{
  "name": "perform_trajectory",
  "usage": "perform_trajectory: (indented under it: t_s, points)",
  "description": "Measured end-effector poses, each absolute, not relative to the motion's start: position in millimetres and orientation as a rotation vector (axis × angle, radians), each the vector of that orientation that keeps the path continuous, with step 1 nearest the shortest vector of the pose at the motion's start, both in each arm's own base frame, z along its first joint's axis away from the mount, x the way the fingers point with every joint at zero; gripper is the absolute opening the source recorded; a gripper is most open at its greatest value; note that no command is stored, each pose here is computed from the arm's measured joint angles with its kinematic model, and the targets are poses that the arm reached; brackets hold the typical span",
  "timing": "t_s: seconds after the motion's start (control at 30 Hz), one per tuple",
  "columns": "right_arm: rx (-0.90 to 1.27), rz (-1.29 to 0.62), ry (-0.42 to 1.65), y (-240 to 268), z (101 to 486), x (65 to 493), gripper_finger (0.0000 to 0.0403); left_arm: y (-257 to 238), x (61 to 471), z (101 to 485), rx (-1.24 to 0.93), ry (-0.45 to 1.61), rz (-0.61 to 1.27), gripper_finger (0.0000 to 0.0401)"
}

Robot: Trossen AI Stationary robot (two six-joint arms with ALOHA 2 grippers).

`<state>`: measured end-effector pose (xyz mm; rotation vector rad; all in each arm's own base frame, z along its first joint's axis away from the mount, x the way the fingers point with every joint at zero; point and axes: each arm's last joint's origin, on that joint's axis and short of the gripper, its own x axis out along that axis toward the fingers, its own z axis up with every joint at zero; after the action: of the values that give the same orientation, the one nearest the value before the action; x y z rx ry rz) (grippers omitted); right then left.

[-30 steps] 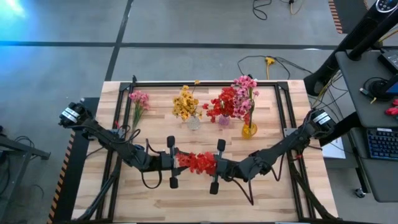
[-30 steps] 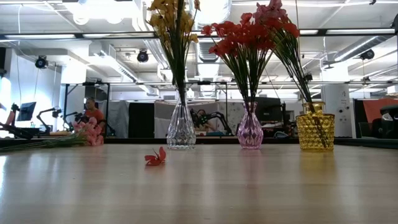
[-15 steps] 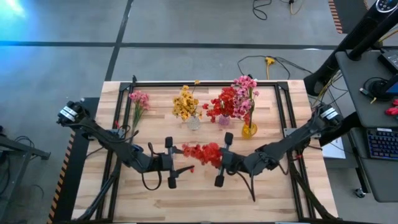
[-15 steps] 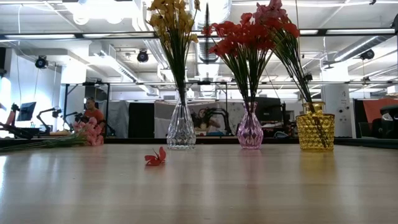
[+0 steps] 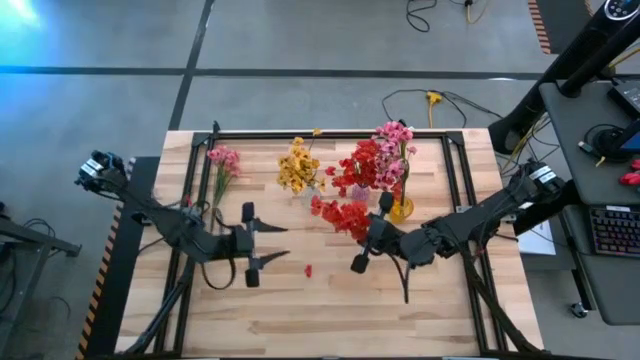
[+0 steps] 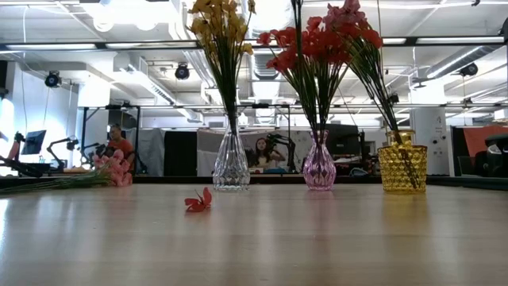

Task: Sort flowers into vase by color
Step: Put the red flowers into the pink vase

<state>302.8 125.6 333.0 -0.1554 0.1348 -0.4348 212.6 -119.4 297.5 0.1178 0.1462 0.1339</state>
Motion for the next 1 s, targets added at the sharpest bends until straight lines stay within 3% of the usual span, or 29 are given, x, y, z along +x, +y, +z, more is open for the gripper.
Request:
perform_trajectory:
  t_s: [0.27, 0.43, 0.67, 1.0]
  points:
    - [-0.127, -0.503, 0.156, 113, 319, 304, 0.0013, -101, 186, 327, 0.093, 0.051, 0.134, 0.022]
    - [-0.156, -0.575, 0.149, 112, 325, 303, 0.0013, -95, 177, 324, 0.134, 0.108, 0.146, 0.022]
    - [-0.246, -0.712, 0.173, 104, 328, 303, 0.0013, -86, 169, 322, 0.173, 0.149, 0.305, 0.022]
    - [-0.277, -0.767, 0.208, 83, 320, 309, 0.0013, -84, 167, 319, 0.193, 0.179, 0.315, 0.022]
